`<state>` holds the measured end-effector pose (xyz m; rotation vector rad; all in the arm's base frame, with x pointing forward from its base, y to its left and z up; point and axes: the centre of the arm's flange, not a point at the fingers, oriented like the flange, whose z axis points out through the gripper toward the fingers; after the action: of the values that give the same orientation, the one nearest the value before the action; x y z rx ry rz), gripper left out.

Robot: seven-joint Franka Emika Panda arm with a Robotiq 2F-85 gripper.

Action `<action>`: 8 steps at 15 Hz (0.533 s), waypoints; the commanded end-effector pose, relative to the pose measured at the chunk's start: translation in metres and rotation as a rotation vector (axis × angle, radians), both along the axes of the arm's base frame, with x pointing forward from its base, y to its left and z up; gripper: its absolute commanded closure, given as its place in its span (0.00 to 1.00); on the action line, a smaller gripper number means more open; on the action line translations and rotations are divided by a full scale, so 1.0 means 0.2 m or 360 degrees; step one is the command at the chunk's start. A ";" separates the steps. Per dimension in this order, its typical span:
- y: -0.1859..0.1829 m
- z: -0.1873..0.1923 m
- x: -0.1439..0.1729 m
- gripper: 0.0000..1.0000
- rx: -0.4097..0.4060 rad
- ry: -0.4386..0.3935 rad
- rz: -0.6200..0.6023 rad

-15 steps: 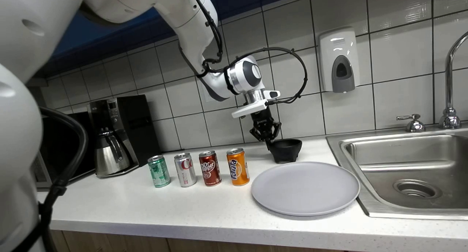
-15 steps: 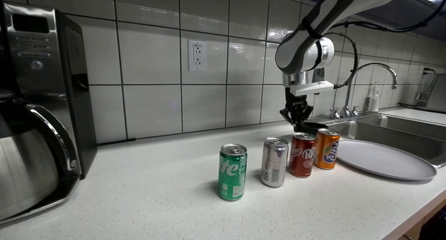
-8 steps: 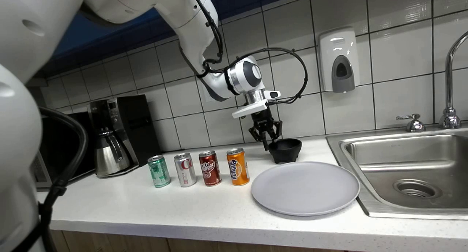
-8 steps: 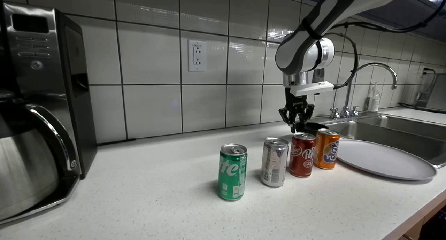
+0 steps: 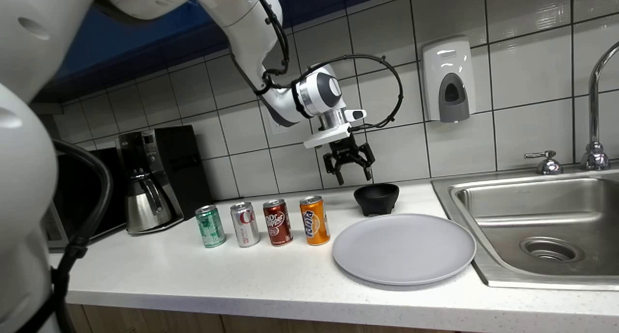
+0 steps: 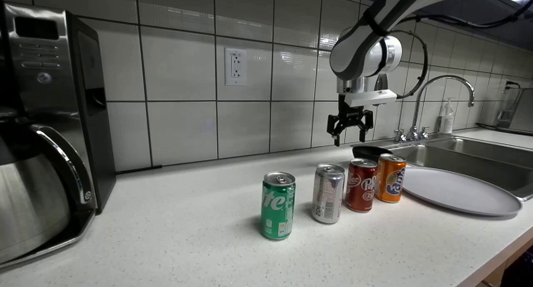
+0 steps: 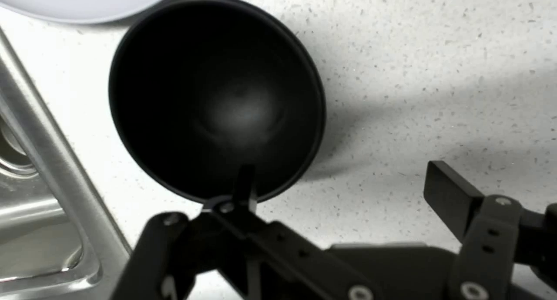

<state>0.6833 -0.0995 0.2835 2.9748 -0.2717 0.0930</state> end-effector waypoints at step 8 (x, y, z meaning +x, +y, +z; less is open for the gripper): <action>0.25 0.22 -0.51 0.00 0.0080 -0.0144 0.0092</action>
<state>0.6281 -0.0622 0.3138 3.0119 -0.2033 0.1978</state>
